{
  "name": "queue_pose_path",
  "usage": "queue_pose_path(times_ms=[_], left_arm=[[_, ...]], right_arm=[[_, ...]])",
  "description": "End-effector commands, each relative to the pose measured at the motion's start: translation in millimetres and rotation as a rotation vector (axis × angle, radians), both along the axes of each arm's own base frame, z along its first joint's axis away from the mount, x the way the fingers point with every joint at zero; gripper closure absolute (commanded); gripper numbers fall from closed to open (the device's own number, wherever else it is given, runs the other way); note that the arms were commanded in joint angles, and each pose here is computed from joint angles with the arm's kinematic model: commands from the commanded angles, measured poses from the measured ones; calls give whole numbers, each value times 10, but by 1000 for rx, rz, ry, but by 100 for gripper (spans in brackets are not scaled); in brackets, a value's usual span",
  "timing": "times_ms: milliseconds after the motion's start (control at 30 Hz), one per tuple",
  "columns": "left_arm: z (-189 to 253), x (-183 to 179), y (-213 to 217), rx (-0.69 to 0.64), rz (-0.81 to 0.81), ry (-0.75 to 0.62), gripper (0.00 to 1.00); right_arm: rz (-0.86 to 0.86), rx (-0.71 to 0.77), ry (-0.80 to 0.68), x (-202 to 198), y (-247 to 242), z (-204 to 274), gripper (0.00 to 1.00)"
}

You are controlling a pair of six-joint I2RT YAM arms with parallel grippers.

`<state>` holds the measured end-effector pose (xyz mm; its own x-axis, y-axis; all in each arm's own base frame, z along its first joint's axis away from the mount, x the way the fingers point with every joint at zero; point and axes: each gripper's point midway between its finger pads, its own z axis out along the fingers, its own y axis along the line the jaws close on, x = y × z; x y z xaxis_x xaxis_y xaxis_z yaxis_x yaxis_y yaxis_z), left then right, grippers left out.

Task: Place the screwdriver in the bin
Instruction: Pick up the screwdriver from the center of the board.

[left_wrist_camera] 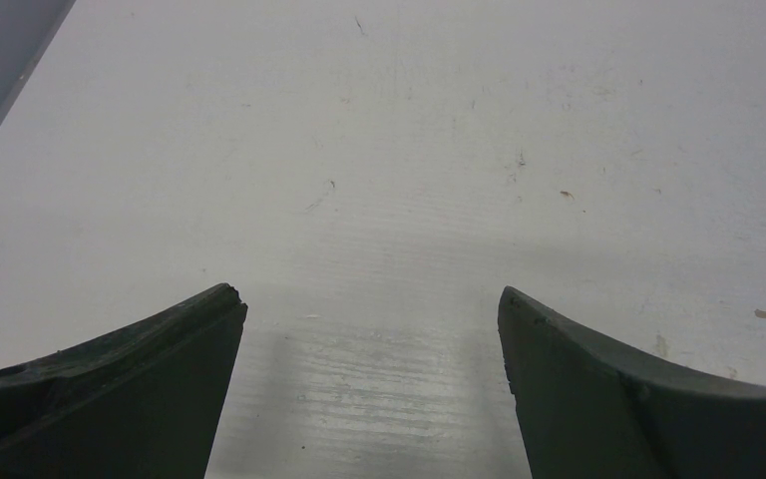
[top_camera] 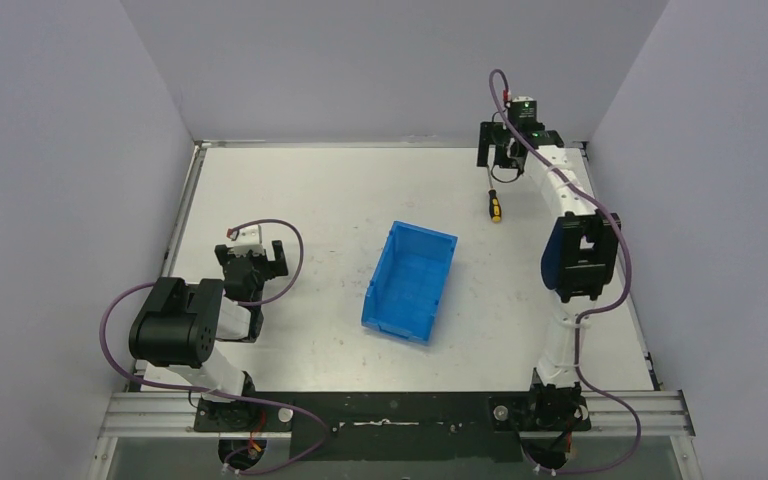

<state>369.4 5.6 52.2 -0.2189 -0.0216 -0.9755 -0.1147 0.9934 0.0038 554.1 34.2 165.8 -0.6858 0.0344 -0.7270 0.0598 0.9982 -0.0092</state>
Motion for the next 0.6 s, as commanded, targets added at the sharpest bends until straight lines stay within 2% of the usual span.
queue_pose_path(times_ms=[0, 267, 567], left_arm=[[213, 114, -13, 1, -4, -78, 3], [215, 115, -13, 1, -4, -79, 3], [213, 114, -13, 1, -4, -78, 3]], right_arm=[[-29, -20, 3, 126, -93, -260, 1], [-19, -3, 104, 79, -60, -859, 7], [-18, -16, 184, -57, -94, -1286, 20]])
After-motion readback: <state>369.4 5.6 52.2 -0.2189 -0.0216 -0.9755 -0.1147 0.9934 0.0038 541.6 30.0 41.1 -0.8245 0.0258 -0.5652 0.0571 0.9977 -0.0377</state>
